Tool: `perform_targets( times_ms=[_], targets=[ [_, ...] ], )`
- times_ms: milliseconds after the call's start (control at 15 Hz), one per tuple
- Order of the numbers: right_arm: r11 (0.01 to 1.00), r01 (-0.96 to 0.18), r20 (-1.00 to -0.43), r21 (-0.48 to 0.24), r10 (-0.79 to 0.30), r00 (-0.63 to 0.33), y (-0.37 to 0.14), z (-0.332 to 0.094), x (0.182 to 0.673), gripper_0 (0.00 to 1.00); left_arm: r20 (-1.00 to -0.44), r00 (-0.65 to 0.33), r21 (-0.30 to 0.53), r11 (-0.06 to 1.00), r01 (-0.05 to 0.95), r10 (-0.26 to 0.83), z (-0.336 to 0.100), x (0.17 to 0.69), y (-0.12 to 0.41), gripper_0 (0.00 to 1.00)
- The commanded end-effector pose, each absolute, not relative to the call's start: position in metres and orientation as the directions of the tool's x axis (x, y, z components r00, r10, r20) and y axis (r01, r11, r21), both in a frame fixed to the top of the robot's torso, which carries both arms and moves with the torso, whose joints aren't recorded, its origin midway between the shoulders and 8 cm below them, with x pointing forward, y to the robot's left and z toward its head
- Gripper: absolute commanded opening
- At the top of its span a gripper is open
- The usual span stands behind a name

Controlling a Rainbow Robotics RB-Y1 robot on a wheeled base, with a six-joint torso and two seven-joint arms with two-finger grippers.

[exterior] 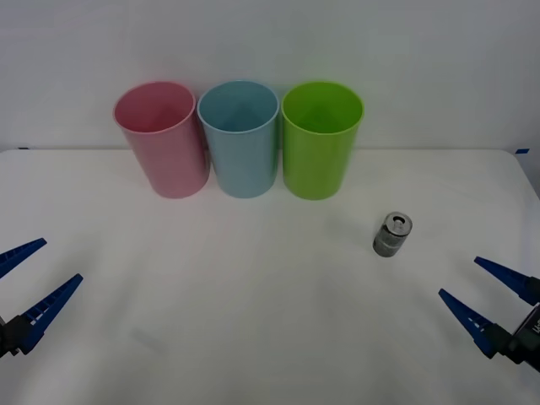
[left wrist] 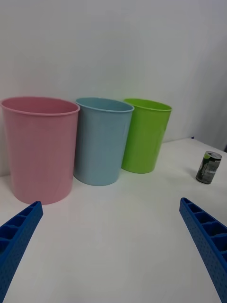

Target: Grasp the object on the table and drop it into the matching bin: aluminum can to the light blue bin, PET bottle to the pink bin.

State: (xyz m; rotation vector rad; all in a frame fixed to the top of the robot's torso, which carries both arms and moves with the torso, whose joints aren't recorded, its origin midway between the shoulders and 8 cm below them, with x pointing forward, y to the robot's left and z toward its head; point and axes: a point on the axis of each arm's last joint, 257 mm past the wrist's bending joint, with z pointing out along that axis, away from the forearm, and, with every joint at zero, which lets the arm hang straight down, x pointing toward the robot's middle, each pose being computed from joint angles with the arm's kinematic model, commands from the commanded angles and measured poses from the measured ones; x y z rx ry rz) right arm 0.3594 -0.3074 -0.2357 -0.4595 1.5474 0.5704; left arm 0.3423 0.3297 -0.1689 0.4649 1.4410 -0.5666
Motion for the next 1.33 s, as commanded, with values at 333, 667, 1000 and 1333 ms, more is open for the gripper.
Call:
perform_targets(
  times_ms=[333, 667, 1000, 1333],
  targets=[
    [0.785, -0.616, -0.997, 0.066, 0.029, -0.069, -0.286, -0.265, 0.381, 1.00, -0.996, 0.041, -0.039, 0.785, 0.618, -0.082, -0.169, 0.342, 0.330, 1.00],
    [0.806, -0.591, -0.999, -0.022, -0.043, -0.021, -0.271, -0.280, 0.404, 1.00, -0.996, 0.041, -0.039, 0.785, 0.618, -0.082, -0.169, 0.342, 0.330, 1.00],
    [0.849, -0.529, -0.998, -0.018, -0.043, -0.035, -0.262, -0.291, 0.424, 1.00, -0.996, 0.041, -0.039, 0.785, 0.618, -0.082, -0.169, 0.342, 0.330, 1.00],
    [0.884, -0.467, -0.998, -0.021, -0.047, -0.044, -0.253, -0.296, 0.450, 1.00, -0.996, 0.041, -0.039, 0.785, 0.618, -0.082, -0.169, 0.342, 0.330, 1.00]
  ],
)
